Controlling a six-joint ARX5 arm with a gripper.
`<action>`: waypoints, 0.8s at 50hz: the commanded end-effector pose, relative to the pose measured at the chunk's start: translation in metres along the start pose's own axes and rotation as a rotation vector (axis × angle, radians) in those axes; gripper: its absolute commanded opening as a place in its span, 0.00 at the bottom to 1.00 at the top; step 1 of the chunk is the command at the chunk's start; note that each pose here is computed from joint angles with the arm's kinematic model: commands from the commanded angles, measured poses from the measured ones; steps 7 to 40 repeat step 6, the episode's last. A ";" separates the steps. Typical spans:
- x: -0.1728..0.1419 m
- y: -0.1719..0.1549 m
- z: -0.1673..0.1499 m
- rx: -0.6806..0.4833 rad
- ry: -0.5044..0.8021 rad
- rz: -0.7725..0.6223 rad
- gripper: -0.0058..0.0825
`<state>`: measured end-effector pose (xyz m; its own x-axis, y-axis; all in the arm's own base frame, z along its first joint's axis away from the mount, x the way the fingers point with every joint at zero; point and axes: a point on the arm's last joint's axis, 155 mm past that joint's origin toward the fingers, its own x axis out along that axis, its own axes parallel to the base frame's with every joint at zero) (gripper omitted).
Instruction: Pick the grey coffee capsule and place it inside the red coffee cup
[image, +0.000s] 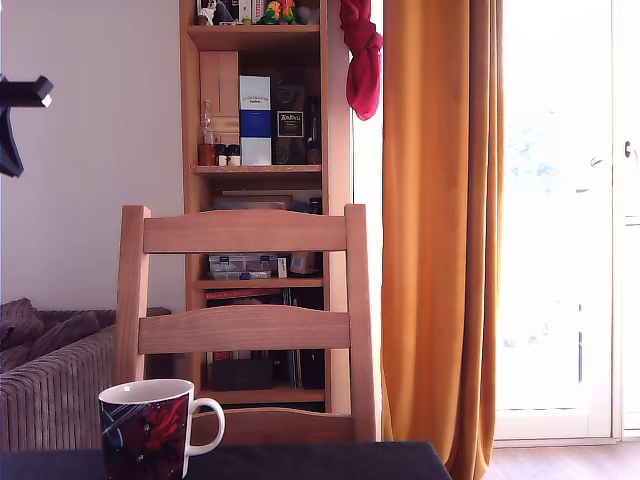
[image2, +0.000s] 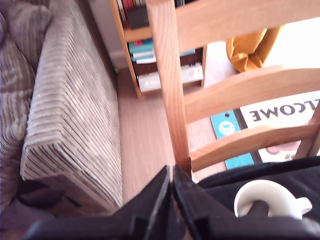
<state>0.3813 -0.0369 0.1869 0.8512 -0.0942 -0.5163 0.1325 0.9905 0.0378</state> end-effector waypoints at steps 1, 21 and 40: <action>0.000 0.003 -0.006 -0.008 0.002 0.008 0.04; -0.003 0.003 -0.002 -0.007 -0.014 0.008 0.04; -0.003 0.003 -0.002 -0.007 -0.014 0.008 0.04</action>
